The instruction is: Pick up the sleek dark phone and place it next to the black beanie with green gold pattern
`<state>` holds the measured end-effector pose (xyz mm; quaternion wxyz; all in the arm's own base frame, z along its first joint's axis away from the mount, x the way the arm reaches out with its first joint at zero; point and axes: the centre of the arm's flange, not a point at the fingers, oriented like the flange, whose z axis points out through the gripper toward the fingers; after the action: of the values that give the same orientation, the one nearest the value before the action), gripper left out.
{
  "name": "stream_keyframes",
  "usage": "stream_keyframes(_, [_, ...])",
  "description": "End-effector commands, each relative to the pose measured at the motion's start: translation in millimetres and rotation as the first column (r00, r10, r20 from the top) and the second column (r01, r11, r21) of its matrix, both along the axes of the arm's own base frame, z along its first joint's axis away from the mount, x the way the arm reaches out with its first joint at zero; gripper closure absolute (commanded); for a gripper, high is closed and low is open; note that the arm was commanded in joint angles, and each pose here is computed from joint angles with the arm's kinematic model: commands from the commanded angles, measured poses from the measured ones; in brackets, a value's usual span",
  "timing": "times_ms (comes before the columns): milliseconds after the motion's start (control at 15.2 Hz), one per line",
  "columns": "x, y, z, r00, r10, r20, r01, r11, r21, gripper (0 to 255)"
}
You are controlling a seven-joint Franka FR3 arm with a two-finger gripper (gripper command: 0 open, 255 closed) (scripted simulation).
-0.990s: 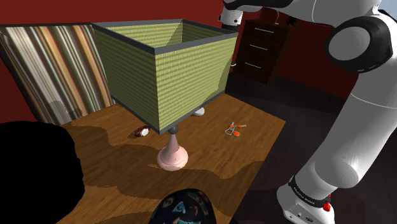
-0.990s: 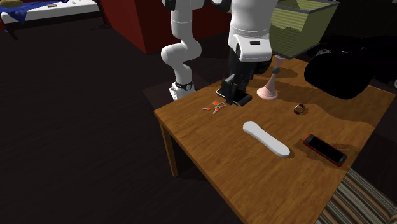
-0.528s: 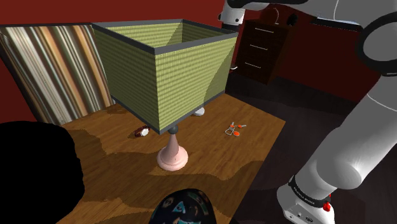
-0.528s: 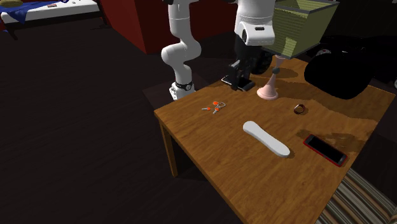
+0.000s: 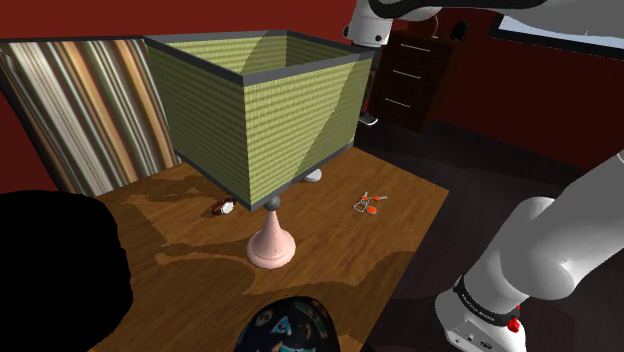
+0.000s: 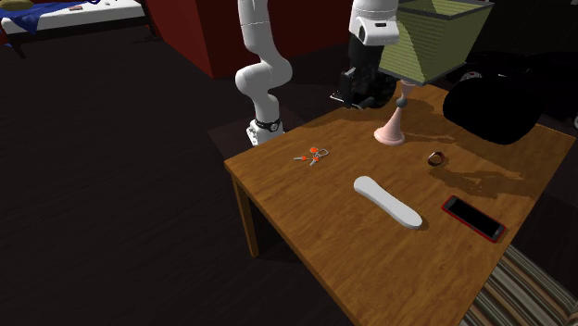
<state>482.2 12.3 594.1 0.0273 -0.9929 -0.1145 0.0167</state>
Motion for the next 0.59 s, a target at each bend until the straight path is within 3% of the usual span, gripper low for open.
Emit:
stream_keyframes(0, [-14, 21, 0, 1.0, -0.001, 0.0, 0.001, 1.0, 0.0, 255])
stream_keyframes(528, [-77, 105, 0, 1.0, -0.001, 0.0, 0.001, 1.0, 0.0, 255])
